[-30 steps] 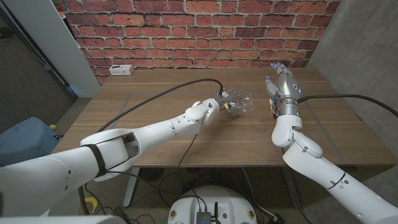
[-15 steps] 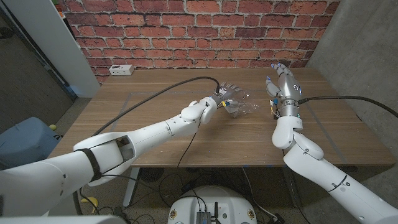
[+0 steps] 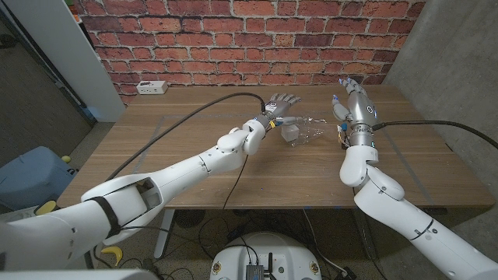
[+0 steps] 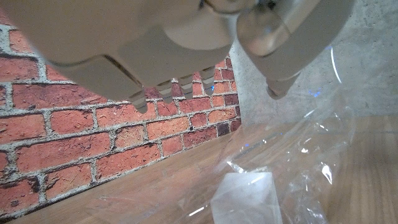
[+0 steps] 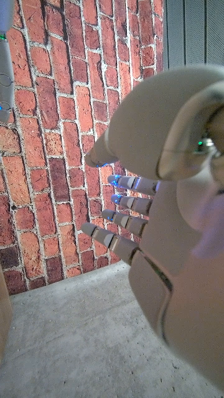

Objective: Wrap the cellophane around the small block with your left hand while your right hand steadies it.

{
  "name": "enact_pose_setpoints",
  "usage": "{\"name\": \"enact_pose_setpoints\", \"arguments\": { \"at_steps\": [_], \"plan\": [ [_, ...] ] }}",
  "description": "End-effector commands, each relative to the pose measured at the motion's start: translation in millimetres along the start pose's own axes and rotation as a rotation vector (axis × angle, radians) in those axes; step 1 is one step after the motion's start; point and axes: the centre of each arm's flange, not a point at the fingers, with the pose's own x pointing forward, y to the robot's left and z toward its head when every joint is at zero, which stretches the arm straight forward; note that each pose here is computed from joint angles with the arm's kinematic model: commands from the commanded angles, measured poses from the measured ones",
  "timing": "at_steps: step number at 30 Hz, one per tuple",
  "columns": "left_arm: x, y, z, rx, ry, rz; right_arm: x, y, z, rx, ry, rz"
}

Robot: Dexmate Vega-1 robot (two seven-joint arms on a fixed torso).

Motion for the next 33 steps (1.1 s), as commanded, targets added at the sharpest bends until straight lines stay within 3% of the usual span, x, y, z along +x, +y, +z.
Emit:
{"name": "enact_pose_setpoints", "arguments": {
  "at_steps": [1,14,33],
  "plan": [
    [-14.3,18.0,-24.1,-0.178,0.03,0.11,2.3,3.8,3.1,0.027,-0.007,-0.002],
    [-28.8,27.2,-49.0,-0.361,0.046,0.18,6.3,7.8,2.9,0.112,-0.011,-0.015],
    [-63.3,32.2,-93.1,-0.653,0.019,0.293,10.7,10.8,-0.2,0.408,-0.038,-0.052]
  ]
}}
